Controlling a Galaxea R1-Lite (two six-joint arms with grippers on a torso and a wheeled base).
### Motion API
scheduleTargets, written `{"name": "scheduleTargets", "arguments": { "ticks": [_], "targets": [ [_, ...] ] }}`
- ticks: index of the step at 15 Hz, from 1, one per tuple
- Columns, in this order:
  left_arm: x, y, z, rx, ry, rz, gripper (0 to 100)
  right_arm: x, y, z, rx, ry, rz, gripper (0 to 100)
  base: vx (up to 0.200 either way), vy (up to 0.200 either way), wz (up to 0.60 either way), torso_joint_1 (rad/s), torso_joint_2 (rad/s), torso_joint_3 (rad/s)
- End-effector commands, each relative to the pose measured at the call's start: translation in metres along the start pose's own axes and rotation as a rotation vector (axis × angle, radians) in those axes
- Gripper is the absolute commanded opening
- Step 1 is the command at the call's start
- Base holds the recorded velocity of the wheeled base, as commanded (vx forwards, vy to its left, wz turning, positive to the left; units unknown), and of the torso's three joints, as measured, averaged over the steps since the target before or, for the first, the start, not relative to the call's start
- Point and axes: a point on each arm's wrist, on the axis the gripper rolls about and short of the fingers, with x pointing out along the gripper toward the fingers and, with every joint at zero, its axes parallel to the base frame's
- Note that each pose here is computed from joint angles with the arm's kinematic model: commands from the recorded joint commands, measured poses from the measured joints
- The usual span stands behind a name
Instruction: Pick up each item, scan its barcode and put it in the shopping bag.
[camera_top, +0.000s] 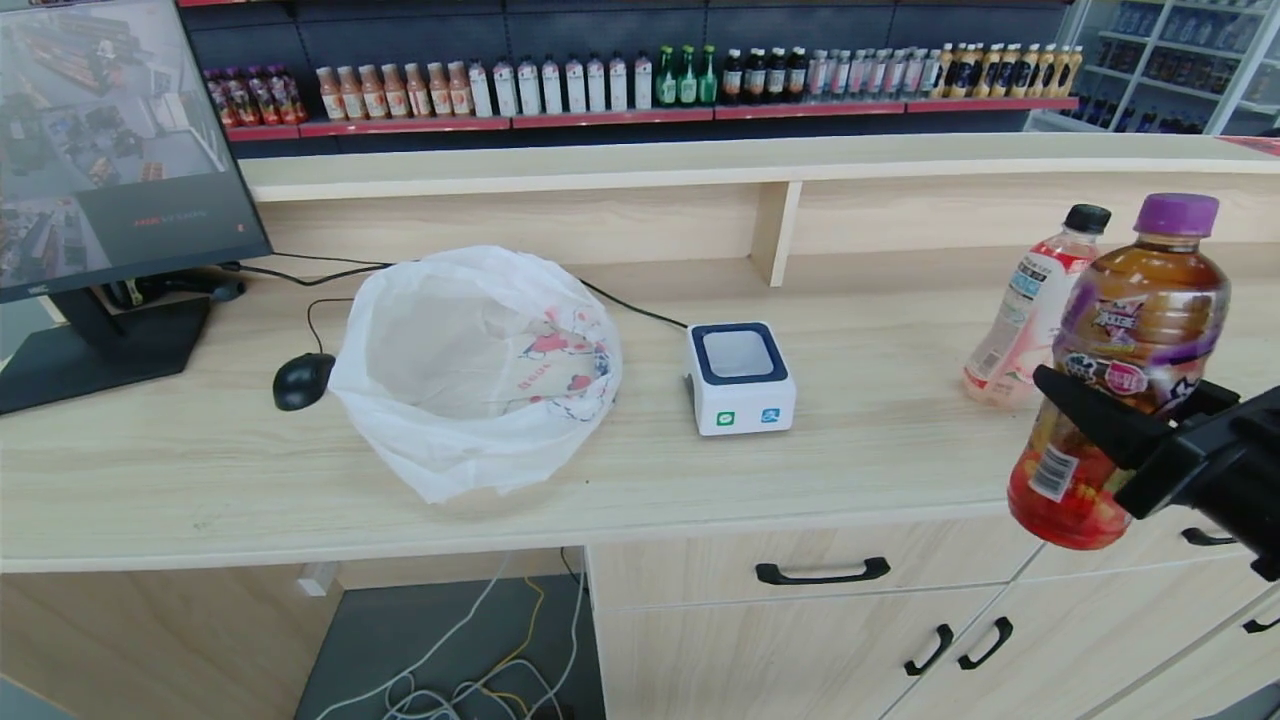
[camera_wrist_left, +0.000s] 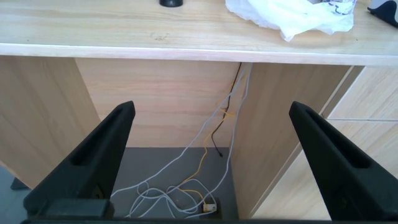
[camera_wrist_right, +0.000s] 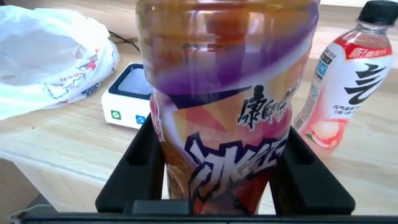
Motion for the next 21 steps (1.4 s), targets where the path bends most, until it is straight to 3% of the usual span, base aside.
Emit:
{"name": "scheduleTargets", "arguments": {
  "ticks": [1, 8, 10, 12, 17, 21],
  "targets": [
    [0.000, 0.000, 0.000, 0.000, 0.000, 0.001, 100, -0.016, 0.005, 0.005, -0.016, -0.020, 0.021, 0, 0.000, 0.000, 0.00, 0.000, 0.00, 0.000],
    [0.000, 0.000, 0.000, -0.001, 0.000, 0.001, 100, -0.016, 0.020, 0.009, 0.017, -0.018, 0.110, 0, 0.000, 0.000, 0.00, 0.000, 0.00, 0.000],
    [0.000, 0.000, 0.000, -0.001, -0.002, 0.001, 100, -0.011, 0.039, 0.002, 0.185, 0.041, 0.218, 0, 0.000, 0.000, 0.00, 0.000, 0.00, 0.000],
    [0.000, 0.000, 0.000, -0.001, 0.000, 0.001, 100, -0.008, 0.046, 0.001, 0.244, 0.055, 0.253, 0, 0.000, 0.000, 0.00, 0.000, 0.00, 0.000],
    [0.000, 0.000, 0.000, -0.001, -0.002, 0.001, 100, -0.001, 0.064, 0.005, 0.581, 0.082, 0.347, 0, 0.000, 0.000, 0.00, 0.000, 0.00, 0.000],
    [0.000, 0.000, 0.000, -0.003, -0.002, 0.001, 100, 0.027, 0.072, 0.003, 0.807, 0.031, 0.362, 0, 0.000, 0.000, 0.00, 0.000, 0.00, 0.000]
  ]
}}
